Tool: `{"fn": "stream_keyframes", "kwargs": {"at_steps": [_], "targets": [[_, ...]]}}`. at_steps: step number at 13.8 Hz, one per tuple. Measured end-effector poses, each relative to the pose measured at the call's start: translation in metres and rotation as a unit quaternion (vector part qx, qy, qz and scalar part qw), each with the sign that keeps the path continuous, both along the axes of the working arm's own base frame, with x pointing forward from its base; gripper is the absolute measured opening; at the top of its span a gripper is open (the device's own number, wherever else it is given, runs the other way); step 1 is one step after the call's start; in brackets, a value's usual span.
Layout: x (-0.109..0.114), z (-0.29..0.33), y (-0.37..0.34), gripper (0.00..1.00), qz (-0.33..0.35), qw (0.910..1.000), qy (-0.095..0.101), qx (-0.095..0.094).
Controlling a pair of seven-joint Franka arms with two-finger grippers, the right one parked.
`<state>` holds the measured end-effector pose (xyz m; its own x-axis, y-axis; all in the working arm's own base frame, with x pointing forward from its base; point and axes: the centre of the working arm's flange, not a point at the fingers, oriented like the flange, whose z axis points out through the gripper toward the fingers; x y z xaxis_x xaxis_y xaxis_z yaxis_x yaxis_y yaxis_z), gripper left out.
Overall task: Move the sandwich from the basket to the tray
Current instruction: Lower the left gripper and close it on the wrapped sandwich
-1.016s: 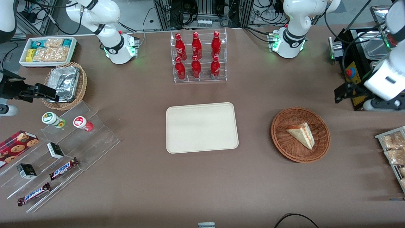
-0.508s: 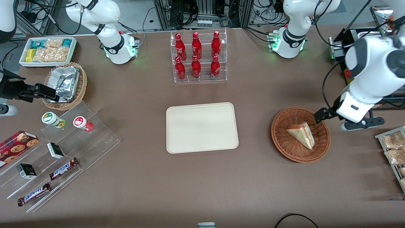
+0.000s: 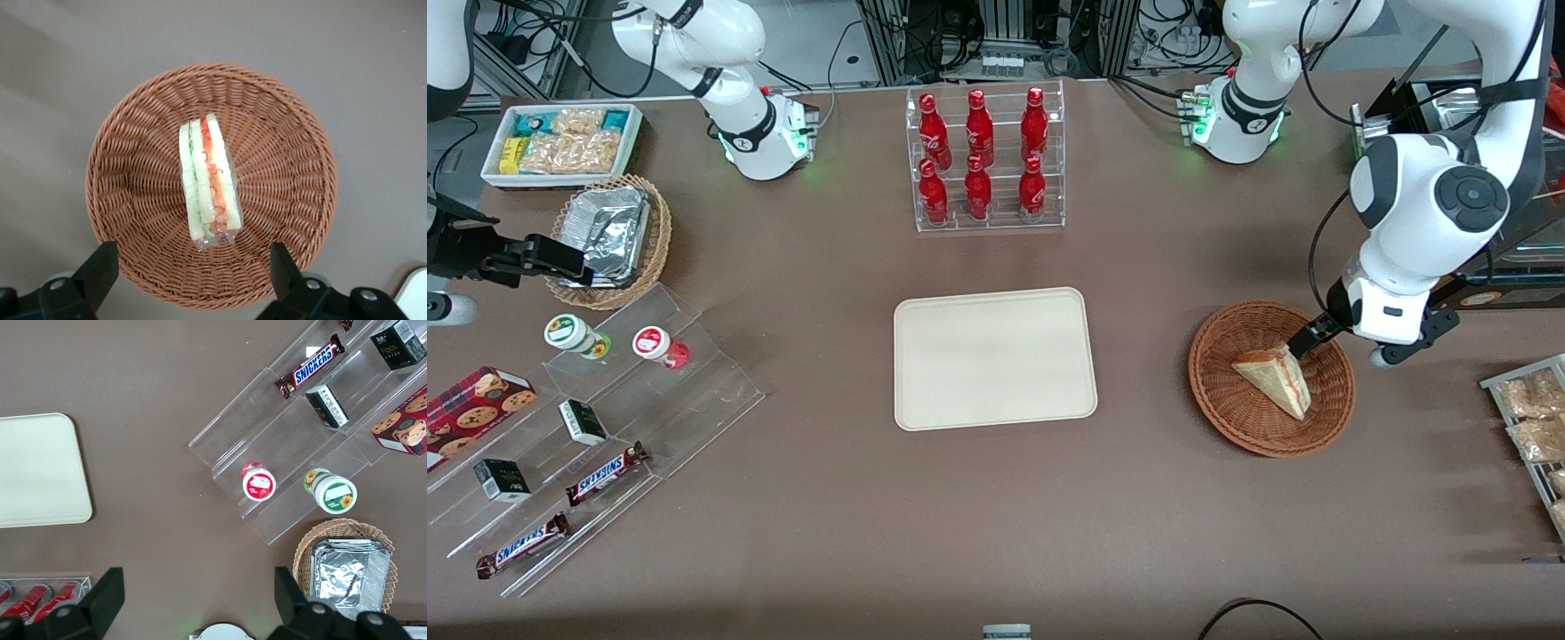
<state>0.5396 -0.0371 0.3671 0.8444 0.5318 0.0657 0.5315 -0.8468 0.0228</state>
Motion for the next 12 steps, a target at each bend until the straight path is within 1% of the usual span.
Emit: {"fn": "stream_keyframes", "kwargs": {"at_steps": [5, 7, 10, 12], "targets": [[0.005, -0.038, -0.001, 1.00, 0.010, 0.9999, 0.013, -0.004], [0.007, -0.051, -0.002, 1.00, 0.018, 0.9997, 0.011, -0.007], [0.011, -0.071, -0.003, 1.00, 0.027, 0.9996, 0.004, -0.011], [0.011, -0.085, -0.005, 1.00, 0.029, 0.9995, 0.007, -0.013]]}}
